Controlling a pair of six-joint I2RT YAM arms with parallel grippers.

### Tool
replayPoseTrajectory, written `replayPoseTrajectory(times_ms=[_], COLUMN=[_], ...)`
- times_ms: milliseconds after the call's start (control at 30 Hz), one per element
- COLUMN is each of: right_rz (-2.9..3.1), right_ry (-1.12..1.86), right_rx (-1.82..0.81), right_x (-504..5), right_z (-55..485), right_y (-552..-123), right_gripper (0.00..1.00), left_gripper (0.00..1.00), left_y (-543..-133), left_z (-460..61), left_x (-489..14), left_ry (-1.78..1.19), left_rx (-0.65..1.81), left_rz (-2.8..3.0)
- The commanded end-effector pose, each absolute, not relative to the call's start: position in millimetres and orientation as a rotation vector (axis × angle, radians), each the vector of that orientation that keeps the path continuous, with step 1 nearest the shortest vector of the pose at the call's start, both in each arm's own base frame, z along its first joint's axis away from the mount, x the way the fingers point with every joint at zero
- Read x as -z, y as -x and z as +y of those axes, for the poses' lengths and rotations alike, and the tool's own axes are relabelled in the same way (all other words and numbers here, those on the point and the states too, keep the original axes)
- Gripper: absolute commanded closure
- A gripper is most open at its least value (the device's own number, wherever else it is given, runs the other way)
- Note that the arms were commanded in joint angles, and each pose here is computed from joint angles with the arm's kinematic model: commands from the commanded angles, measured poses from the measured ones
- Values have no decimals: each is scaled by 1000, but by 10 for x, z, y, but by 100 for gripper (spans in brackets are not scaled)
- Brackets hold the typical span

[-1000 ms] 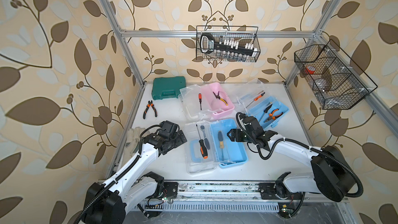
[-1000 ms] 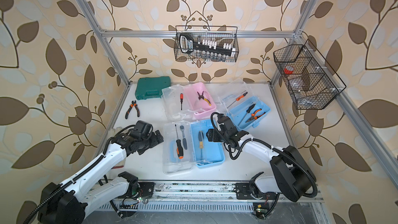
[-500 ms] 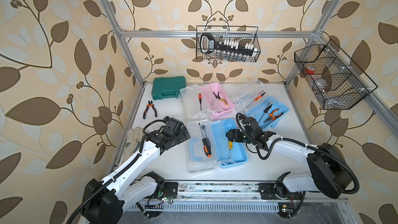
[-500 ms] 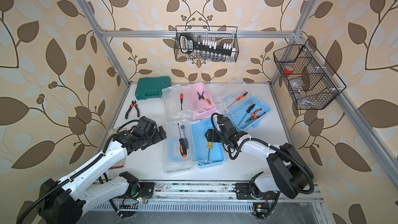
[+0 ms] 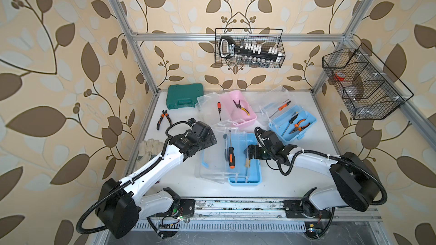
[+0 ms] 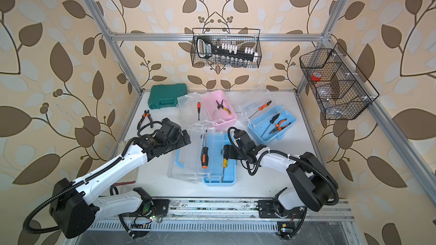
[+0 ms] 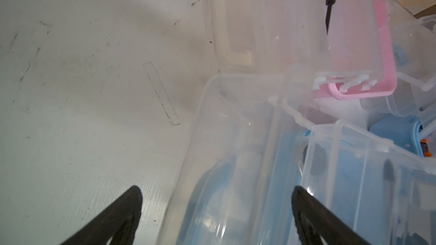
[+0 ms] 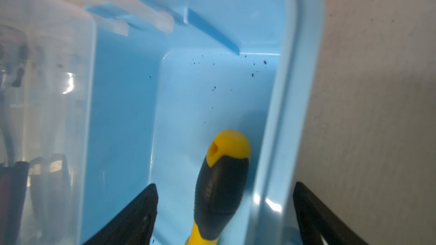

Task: Close toolboxes
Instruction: Close the toolbox lid.

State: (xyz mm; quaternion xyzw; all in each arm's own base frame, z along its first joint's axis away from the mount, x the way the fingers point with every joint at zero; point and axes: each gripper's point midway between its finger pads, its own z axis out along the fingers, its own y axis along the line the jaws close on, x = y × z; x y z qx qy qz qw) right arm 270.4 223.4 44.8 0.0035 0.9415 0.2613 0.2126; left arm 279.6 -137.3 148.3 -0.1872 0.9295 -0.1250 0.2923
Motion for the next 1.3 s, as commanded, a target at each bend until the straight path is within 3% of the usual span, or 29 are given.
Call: replayPoseTrajectory(times_ms=[0,533,1267], right_rz=[2528,2526,2429], right_ry=[101,91,-14], right_rx=[-914,-936,-804], right_x=[-725,-668,-908], right_z=[2608,2668,2437], right_y=[-2721,-2744,-2883], right_gripper=[13,13,13], left_gripper=[1,1,1], left_y=[-2887,-2957,-2923], left_z=[-1784,-2269,-2159], left_x=[-1692,-1844,-1950], left_ry=[371,230,219], left_rx=[486,515,462], left_rz=[2451,2438,2395])
